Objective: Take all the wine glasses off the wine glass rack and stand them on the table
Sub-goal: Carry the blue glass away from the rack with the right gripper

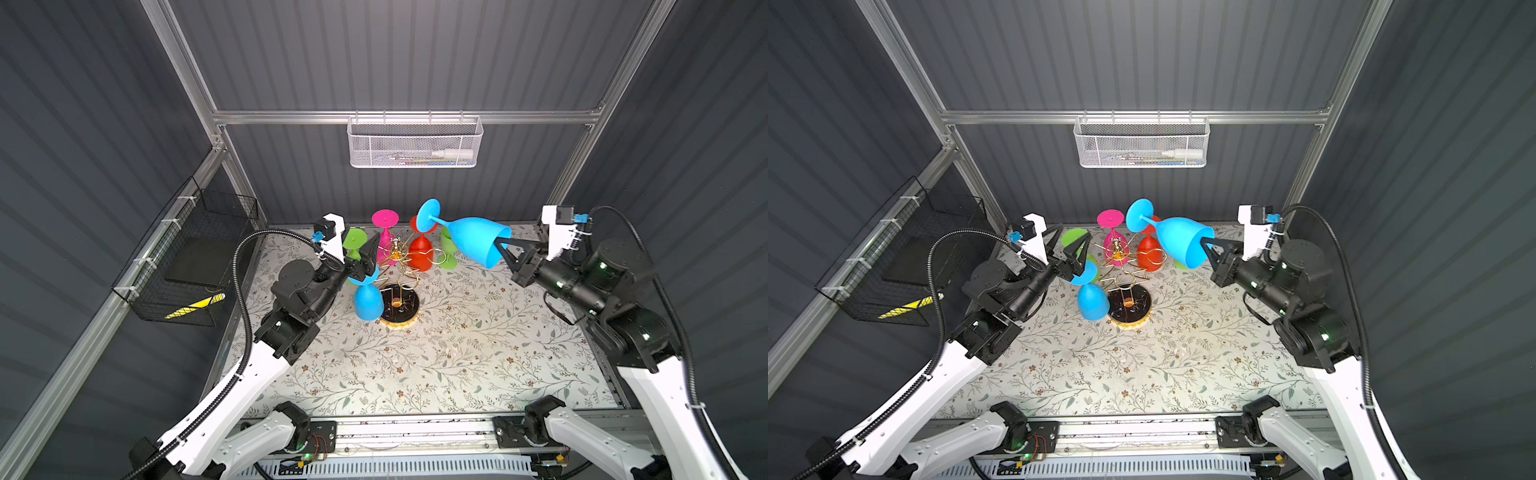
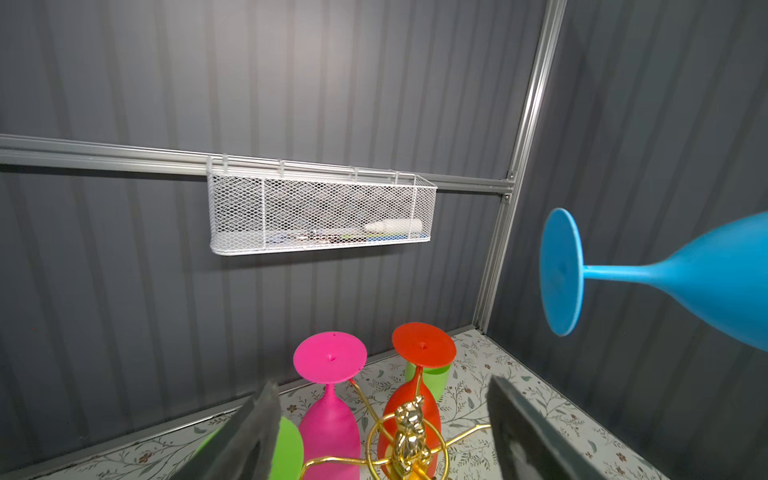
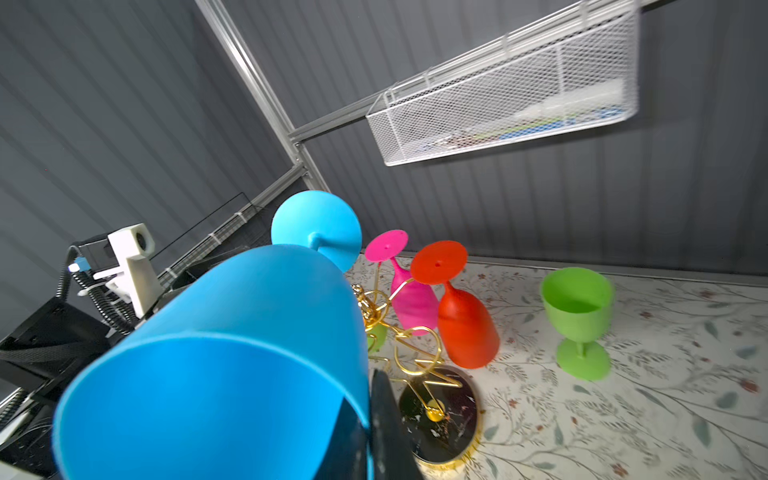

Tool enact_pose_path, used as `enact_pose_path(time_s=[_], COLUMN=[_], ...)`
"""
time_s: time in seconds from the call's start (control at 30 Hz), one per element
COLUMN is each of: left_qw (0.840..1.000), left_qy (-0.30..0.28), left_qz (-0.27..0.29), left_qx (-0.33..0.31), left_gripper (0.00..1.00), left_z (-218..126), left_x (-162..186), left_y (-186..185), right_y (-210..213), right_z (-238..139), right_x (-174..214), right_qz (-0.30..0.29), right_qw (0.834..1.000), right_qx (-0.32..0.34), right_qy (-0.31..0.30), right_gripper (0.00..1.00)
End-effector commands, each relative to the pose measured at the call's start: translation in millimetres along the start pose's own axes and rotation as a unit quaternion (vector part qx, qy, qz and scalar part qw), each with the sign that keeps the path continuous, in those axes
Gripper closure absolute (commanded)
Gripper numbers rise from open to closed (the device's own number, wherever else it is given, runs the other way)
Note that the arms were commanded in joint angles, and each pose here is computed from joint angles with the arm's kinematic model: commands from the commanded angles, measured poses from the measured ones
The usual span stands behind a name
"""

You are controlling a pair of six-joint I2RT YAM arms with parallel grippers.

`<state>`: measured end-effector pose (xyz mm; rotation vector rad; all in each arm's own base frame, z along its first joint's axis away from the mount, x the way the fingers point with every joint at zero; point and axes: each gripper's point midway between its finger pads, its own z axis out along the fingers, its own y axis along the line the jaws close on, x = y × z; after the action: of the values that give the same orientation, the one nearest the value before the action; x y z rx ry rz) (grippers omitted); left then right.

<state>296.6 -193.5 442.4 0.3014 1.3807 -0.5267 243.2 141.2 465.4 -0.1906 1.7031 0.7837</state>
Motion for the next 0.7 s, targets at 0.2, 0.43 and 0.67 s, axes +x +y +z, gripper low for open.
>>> enact_pose_path(time_s=[0.2, 0.43, 0.67], left_qw=[0.991, 0.98, 0.956], left_qy=[0.007, 0.0, 0.0], left_qz=[0.049, 0.037, 0.021], left_qx=[-0.124, -0.195, -0.293], left_gripper=[0.11, 0.1, 0.08], left_z=[-29.2, -59.5, -93.0], left_x=[2.5, -0.3, 6.6], left_y=[45.3, 70.3, 103.1], right_y=[-73.9, -117.9, -154.2], right_z=[-55.4, -59.7, -19.5], right_x=[55.6, 106.0, 128.5], right_qz=[-0.055, -0.072, -0.086], right_qw=[0.964, 0.915, 0.87], right_qx=[0.222, 0.309, 0.332], right_qy=[0.135, 0.248, 0.353], right_gripper=[1.0, 1.0, 1.0])
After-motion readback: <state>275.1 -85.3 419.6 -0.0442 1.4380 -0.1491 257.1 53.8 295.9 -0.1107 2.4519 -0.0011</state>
